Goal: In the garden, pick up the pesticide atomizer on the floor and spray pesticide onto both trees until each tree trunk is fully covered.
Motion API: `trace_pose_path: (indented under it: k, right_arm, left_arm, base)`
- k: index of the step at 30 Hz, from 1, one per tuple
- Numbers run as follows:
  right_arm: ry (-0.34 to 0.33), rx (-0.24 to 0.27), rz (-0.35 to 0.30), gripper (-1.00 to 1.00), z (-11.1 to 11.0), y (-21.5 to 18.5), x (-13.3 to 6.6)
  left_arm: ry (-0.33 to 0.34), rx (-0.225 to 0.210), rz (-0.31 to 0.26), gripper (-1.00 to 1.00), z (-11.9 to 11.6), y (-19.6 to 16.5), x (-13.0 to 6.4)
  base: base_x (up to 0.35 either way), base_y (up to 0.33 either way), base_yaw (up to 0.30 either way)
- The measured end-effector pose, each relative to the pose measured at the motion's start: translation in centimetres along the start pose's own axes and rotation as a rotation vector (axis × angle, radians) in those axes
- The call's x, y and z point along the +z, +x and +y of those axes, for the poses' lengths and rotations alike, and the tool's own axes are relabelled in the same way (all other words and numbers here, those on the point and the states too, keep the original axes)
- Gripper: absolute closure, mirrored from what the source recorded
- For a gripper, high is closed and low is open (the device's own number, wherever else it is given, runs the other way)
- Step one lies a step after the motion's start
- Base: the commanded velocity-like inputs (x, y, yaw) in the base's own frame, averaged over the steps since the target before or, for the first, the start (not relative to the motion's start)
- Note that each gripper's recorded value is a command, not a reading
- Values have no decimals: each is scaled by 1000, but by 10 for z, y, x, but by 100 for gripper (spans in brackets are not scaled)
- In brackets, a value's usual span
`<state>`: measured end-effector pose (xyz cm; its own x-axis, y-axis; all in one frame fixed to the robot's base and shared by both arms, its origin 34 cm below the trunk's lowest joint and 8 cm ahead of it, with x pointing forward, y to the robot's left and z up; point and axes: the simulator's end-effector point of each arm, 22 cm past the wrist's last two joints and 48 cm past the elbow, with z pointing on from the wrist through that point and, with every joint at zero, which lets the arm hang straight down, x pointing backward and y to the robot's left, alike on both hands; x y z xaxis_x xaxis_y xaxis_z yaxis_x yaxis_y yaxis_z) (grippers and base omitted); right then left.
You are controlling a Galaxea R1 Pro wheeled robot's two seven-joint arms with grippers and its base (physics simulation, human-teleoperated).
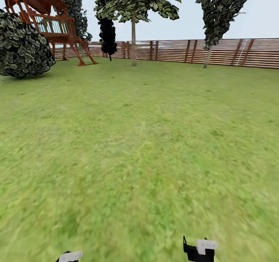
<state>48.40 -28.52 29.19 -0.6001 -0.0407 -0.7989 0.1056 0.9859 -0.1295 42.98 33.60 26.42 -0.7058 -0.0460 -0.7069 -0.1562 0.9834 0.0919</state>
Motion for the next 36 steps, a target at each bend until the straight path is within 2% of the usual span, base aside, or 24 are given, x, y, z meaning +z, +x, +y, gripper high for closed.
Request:
trace_pose_path:
  k: [11,36]
  right_arm:
    - [1,-1,1,-100,-1,1,0]
    - [-1,-2,1,-100,-1,1,0]
  left_arm:
    - [0,-1,1,100,0,1,0]
    - [0,-1,1,100,0,1,0]
  base:
    - [339,0,39]
    - [338,86,0]
